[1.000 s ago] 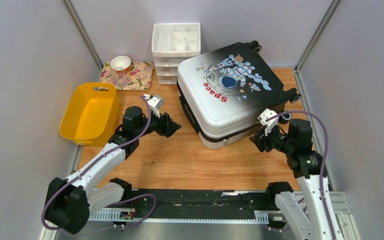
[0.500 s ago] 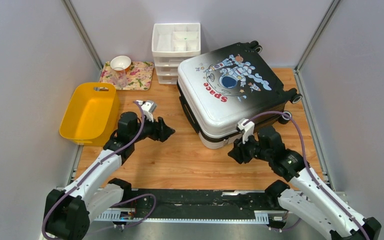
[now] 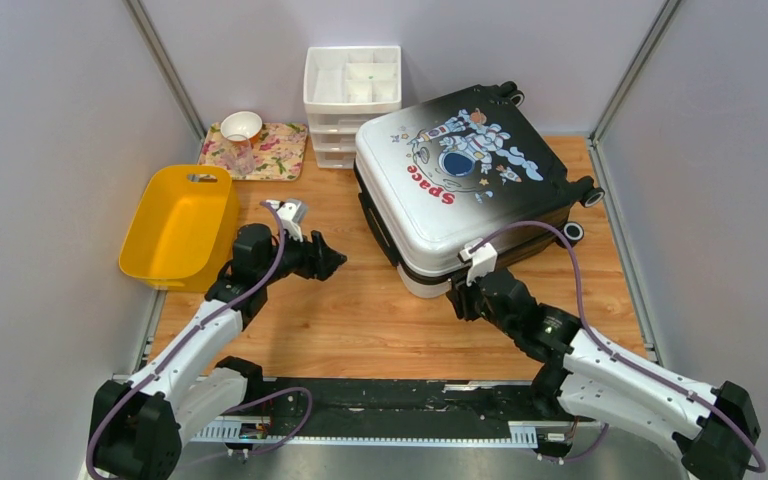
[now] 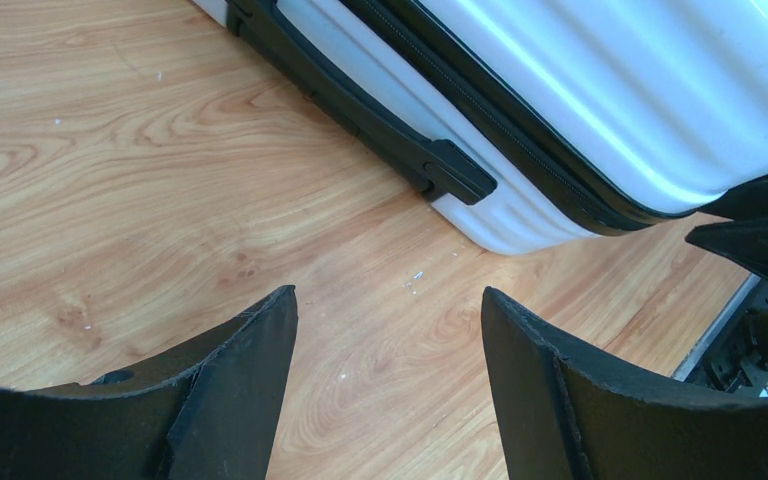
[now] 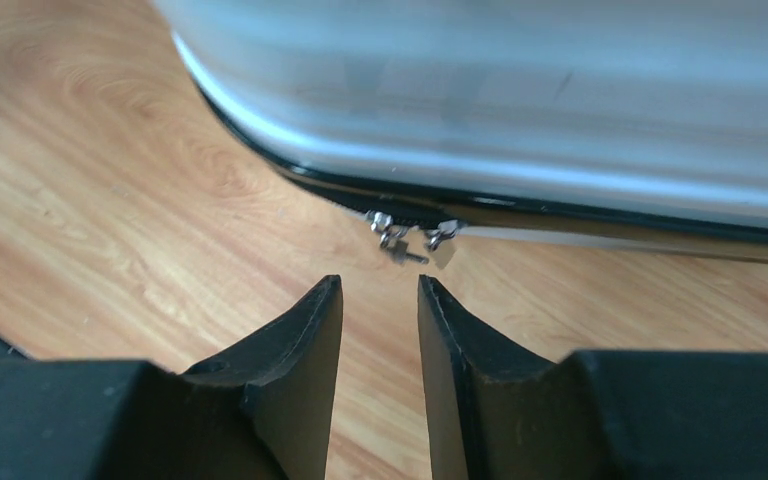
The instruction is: Open, take out, and arrange the luggage
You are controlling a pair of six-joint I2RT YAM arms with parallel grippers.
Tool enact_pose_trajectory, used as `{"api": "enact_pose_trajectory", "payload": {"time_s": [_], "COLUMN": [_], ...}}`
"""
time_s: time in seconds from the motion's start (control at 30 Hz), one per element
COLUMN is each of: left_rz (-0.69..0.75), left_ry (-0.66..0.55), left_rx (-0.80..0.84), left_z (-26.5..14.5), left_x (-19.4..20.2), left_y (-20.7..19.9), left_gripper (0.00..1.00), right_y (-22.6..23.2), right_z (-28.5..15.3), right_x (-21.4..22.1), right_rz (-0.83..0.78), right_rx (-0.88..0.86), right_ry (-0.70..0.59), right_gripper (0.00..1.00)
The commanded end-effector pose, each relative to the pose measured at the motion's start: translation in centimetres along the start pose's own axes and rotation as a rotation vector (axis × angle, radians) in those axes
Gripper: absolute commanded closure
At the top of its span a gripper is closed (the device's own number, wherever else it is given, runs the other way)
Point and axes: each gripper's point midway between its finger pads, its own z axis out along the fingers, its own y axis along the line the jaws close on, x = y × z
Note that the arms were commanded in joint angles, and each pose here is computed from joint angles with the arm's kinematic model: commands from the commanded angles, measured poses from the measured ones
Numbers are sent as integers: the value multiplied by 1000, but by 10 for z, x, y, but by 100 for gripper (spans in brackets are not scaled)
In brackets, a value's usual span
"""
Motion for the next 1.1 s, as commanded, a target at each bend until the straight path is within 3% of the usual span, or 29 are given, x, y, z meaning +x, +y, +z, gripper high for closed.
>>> {"api": "enact_pose_trajectory", "payload": {"time_s": [0.0,0.63,0.77,0.8,1.07], "left_rz": [0,-11,-16,-15,-26], "left_ry": [-51,-48,-44,-44,-39], "left_rx": [17,6,8,9,11], "left_z": [-2,-5,-5,-5,-6], "left_x": [-12,0,2,2,6], "left_y": [-5,3,3,3,3], "left_gripper": [24,25,25,25,25], "right_y": [-15,1,-1,0,21], "right_z": [10,22,22,22,17], "right_x": [-31,-17,-18,-18,-23], "right_rz": [27,108,112,112,204], "right_rx": [114,55,68,62,-11], "right_ry": [-145,-93,-99,-97,-61], "right_gripper": [63,69,90,100,100]}}
